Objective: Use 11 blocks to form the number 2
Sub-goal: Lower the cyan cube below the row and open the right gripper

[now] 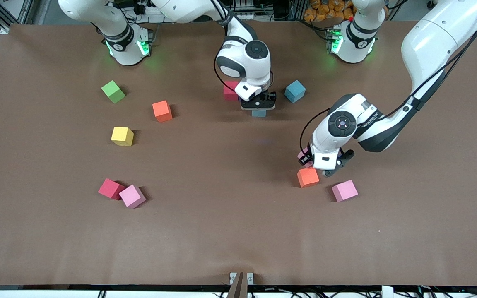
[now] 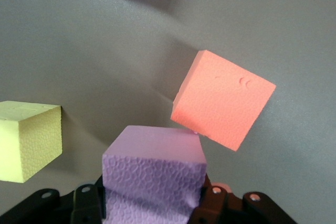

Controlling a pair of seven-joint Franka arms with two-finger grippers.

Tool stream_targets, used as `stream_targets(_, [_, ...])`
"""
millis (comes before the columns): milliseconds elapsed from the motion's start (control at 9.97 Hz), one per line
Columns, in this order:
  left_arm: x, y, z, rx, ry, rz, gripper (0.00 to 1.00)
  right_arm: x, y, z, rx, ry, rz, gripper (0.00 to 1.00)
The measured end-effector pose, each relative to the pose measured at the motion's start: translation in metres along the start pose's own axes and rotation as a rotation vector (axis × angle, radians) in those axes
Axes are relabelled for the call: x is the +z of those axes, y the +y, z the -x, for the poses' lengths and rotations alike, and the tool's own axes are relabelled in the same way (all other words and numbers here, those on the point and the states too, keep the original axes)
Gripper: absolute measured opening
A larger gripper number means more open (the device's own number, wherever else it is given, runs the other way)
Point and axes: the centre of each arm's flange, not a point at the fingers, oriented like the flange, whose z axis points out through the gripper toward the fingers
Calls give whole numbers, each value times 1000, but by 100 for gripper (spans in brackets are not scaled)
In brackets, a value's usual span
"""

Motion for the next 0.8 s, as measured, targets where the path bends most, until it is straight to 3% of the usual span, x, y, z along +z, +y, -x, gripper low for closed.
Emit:
stream_targets(501, [-3,5,13,25,-3,4,59,-11,-4,-4,2,11,-18,84])
stream_targets(802, [-4,6,18,80,-4,-3,59,-68,4,-35,6,38,-10,93])
